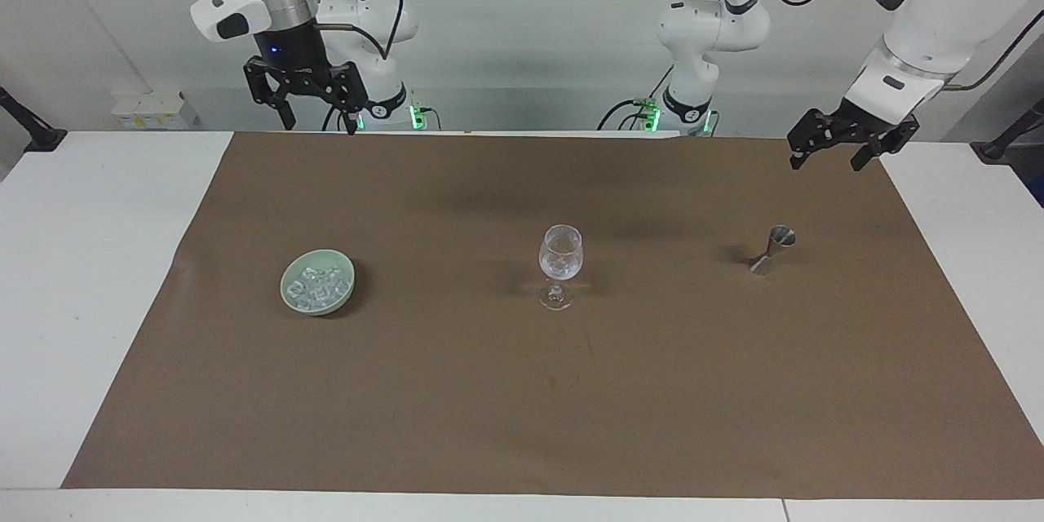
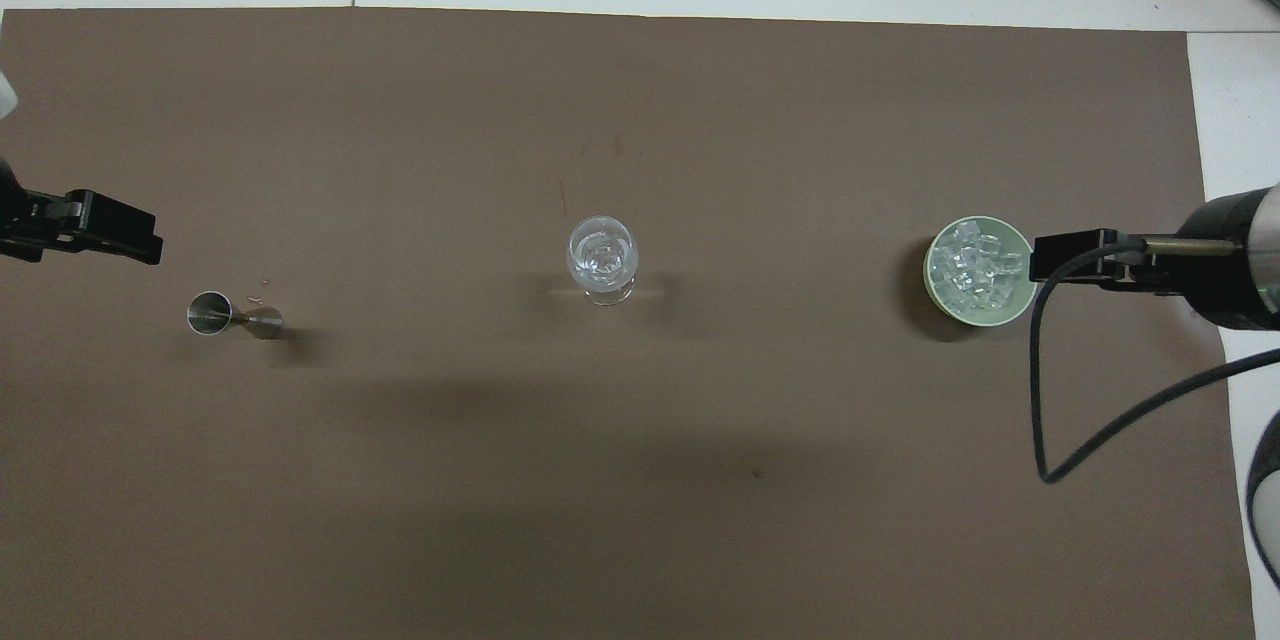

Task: Pour wine and add ice with both arms
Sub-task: 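Lower the green bowl onto the table with the right gripper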

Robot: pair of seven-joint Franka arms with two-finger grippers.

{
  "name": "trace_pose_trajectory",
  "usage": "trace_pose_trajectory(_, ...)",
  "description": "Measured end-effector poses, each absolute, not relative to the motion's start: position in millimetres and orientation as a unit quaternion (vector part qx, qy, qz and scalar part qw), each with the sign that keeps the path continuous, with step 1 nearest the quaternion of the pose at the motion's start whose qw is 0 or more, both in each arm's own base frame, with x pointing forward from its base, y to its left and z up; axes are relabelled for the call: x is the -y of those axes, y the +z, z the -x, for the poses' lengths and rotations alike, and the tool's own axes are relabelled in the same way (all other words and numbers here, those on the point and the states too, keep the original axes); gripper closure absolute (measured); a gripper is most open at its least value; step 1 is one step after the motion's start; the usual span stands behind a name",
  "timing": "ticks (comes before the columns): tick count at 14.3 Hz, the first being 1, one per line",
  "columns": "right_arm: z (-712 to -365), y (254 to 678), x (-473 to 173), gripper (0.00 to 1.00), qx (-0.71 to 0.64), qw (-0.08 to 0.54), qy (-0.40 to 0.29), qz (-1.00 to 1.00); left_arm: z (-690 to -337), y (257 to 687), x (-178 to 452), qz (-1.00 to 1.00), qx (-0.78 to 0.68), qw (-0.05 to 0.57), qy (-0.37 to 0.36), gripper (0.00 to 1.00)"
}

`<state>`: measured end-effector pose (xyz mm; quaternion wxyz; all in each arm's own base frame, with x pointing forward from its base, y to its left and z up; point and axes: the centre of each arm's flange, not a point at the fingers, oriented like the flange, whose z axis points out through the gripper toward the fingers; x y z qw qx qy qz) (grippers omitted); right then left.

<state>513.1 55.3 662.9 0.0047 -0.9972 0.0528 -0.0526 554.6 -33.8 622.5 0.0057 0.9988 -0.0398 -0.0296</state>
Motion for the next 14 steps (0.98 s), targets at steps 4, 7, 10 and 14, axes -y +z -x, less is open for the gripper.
trace_pose_trajectory(4, -531.5, 668.2, -41.4, 0.00, -0.049, -0.008, -0.036, 0.998, -554.6, 622.4, 32.1, -0.999, 0.038, 0.006, -0.030, 0.00)
trace_pose_trajectory(7, -545.1, 667.7, -40.6, 0.00, -0.051, -0.010, -0.031, 0.998, -554.6, 622.4, 31.4, -0.999, 0.038, 0.006, -0.030, 0.00)
trace_pose_trajectory(10, -545.3, 666.4, -32.7, 0.00, -0.058, -0.010, -0.028, 0.998, -554.6, 622.4, 31.3, -0.999, 0.037, 0.006, -0.030, 0.00)
trace_pose_trajectory(14, -544.0, 665.3, -31.5, 0.00, -0.059, -0.011, -0.022, 0.998, -554.6, 622.4, 31.2, -0.999, 0.037, 0.006, -0.030, 0.00)
